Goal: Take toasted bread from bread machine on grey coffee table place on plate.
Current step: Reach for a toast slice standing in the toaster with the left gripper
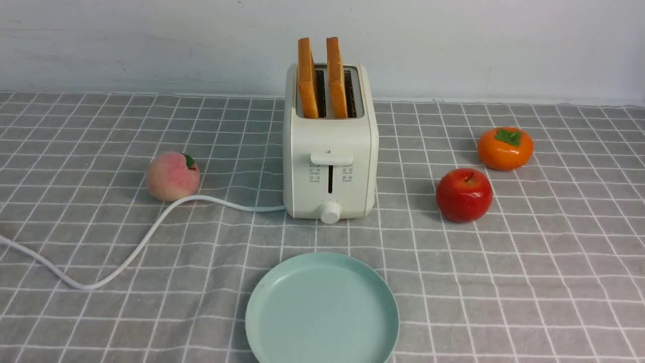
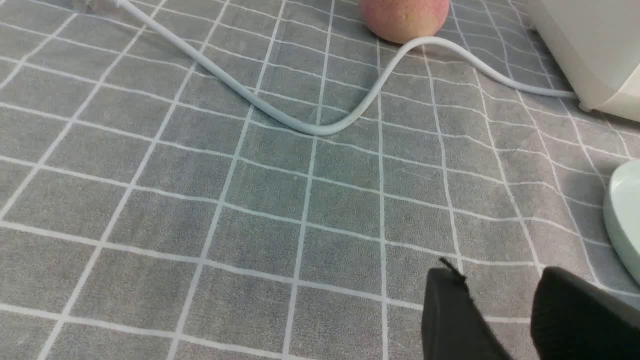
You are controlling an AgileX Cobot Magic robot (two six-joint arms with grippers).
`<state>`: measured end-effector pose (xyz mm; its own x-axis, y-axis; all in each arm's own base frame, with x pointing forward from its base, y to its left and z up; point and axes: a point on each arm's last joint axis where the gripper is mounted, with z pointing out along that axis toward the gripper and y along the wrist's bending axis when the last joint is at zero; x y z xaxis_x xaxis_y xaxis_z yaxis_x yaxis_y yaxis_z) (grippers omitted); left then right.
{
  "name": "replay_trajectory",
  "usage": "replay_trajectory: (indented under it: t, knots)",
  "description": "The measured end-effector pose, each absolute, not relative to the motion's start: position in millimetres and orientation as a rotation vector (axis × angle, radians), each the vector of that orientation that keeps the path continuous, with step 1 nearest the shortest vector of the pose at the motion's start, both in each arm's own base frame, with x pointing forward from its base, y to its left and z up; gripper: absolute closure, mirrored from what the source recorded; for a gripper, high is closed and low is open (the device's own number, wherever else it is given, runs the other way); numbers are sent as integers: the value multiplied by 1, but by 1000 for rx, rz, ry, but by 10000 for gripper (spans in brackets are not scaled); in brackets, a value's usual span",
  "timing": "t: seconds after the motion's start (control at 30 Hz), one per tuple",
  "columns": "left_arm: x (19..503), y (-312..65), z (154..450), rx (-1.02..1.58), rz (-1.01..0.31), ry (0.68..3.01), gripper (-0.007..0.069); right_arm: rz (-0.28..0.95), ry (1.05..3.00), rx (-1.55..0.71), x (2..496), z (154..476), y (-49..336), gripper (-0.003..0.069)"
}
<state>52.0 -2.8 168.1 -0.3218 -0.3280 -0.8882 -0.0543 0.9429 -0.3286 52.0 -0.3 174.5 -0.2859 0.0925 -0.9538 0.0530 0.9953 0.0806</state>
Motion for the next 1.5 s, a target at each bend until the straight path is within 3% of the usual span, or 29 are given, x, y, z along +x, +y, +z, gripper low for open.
replay_trajectory:
  t: [0.57, 0.83, 1.03, 1.27, 1.37, 1.43, 1.5]
  knots:
    - [53, -2, 172, -250, -256, 1844, 385, 38, 1862, 105, 52, 174, 0, 419]
    - [57, -5, 194, -331, -442, 1588, 384, 38, 1862, 105, 52, 174, 0, 419]
    - [56, -4, 205, -349, -488, 1462, 384, 46, 1859, 110, 52, 175, 0, 419]
    - [55, -2, 214, -415, -573, 1346, 408, 382, 1650, 384, 56, 189, 4, 419]
    - [52, 3, 228, -486, -675, 1152, 503, 581, 1463, 592, 56, 201, 1, 419]
    - [48, 6, 237, -499, -712, 1042, 596, 653, 1381, 681, 56, 205, -2, 419]
    - [45, 7, 246, -506, -742, 992, 639, 698, 1335, 737, 56, 206, -4, 419]
